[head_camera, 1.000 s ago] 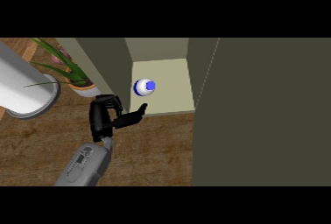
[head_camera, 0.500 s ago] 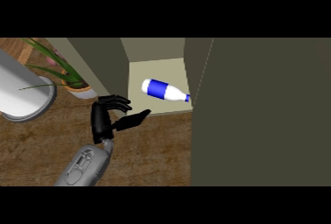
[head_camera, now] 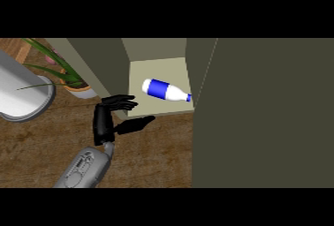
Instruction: Pick up the bottled water, place it into the cabinet and close the cabinet
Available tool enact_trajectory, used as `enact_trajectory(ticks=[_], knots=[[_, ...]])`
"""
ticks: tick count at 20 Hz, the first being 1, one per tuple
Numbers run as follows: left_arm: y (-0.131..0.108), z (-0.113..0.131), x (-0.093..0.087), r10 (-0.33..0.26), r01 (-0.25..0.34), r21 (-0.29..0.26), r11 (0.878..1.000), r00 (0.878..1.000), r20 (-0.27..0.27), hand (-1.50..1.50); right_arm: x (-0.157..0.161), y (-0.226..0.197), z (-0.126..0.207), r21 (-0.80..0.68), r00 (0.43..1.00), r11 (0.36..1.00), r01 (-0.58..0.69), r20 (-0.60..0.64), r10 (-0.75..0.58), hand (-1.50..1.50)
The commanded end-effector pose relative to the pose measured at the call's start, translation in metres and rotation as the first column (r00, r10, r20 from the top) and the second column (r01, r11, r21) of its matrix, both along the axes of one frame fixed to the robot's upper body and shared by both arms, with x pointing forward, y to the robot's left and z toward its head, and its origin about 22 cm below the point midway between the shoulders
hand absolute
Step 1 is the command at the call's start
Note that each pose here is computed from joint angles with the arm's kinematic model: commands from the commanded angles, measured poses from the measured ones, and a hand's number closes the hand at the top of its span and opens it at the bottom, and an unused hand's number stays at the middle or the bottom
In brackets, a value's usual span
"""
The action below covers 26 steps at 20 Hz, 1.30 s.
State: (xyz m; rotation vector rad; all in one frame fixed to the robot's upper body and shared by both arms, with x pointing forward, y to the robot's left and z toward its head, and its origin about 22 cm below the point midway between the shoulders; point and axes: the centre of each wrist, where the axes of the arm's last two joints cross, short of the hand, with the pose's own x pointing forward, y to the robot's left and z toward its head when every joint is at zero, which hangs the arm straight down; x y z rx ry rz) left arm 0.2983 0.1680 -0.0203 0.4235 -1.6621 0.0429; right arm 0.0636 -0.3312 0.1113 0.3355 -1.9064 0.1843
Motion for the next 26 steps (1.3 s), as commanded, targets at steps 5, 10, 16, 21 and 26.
enact_trajectory(ticks=[5,10,16,21,26], knots=[[-0.064,0.076,0.044,-0.207,0.228,-0.082,0.97,0.955,0.211,-1.5,-0.001,0.007,0.016,0.005,0.999,1.0,0.001,0.033,-0.002,-1.5],[-0.069,0.078,0.039,-0.201,0.241,-0.14,0.96,0.948,0.247,-1.5,-0.003,0.009,0.019,-0.015,1.0,1.0,0.003,0.026,-0.002,-1.5],[-0.09,0.075,0.048,-0.301,0.361,-0.222,0.906,0.917,0.263,-1.5,-0.009,0.017,0.036,-0.028,0.997,0.997,0.072,0.016,-0.071,-1.5],[-0.091,0.055,0.022,-0.36,0.428,-0.282,0.859,0.895,0.264,-1.5,-0.01,0.01,0.048,-0.014,0.997,0.996,0.083,0.005,-0.083,-1.5],[-0.083,0.036,0.002,-0.367,0.445,-0.32,0.836,0.888,0.277,-1.5,-0.019,0.025,0.051,-0.012,0.996,0.995,0.094,-0.009,-0.094,-1.5]])
